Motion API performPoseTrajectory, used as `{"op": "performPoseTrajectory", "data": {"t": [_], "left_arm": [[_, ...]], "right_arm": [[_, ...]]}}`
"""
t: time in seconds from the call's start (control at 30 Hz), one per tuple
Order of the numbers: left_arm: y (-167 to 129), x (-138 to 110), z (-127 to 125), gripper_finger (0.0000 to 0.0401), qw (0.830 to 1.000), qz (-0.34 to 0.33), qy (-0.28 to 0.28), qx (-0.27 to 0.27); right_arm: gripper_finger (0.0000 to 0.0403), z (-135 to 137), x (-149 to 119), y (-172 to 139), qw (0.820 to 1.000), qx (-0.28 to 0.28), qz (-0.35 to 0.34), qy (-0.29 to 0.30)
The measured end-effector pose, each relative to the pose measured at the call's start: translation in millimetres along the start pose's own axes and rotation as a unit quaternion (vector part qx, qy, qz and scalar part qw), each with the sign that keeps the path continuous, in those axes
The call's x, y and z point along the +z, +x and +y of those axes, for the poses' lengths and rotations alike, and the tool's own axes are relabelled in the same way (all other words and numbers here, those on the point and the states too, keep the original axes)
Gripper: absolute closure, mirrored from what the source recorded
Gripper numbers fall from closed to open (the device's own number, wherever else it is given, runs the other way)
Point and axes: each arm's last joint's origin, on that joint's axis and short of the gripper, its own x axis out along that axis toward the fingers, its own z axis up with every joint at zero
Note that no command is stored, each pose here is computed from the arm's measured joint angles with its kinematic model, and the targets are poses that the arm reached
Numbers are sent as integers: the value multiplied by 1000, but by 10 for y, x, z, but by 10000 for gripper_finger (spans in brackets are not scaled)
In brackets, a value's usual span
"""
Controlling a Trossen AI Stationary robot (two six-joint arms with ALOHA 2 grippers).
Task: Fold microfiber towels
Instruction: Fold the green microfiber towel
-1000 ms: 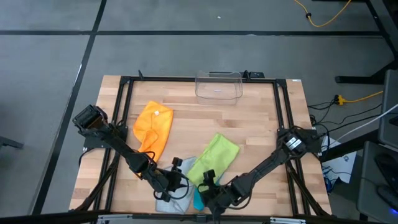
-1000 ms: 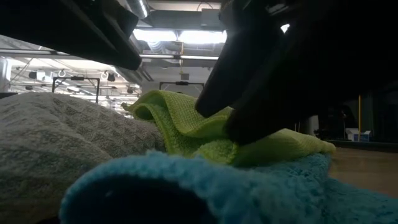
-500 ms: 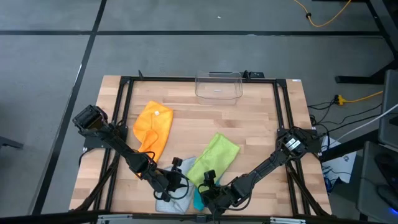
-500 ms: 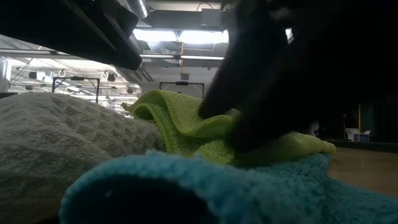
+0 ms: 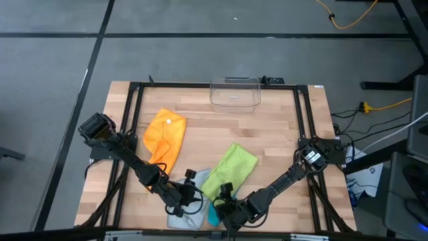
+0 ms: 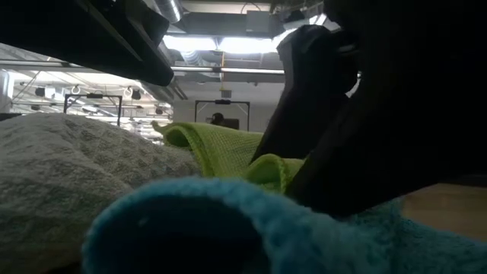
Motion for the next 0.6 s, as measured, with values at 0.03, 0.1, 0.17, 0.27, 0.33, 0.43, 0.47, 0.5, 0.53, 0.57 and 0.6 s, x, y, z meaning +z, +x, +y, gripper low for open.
{"op": "performPoseTrajectory", "data": {"t": [0.03,0.1,0.17,0.27,0.33,0.43,0.47,0.5,0.53,0.57,0.6], "left_arm": [[0,0,0,280,1000,0,0,0],[0,0,0,280,1000,0,0,0],[0,0,0,280,1000,0,0,0],[0,0,0,280,1000,0,0,0],[0,0,0,280,1000,0,1,0],[3,-4,7,280,1000,2,2,1],[7,-4,17,280,1000,3,1,2],[15,-3,33,280,1000,4,0,4],[24,-1,54,280,1000,4,-2,7],[33,1,76,280,1000,4,-4,10],[42,5,98,280,1000,4,-6,13]], "right_arm": [[175,0,-1,0,1000,0,1,5],[195,0,-1,0,1000,0,0,11],[216,0,-1,0,1000,0,0,19],[244,0,-1,0,1000,0,0,23],[260,-5,6,-12,999,1,-1,33],[281,-23,40,-61,999,3,-7,37],[287,-32,54,-84,999,2,-9,39],[294,-42,68,-105,999,0,-12,40],[299,-50,84,-124,999,-2,-17,42],[306,-59,99,-145,999,-2,-21,44],[311,-69,109,-164,999,-5,-23,45]]}}
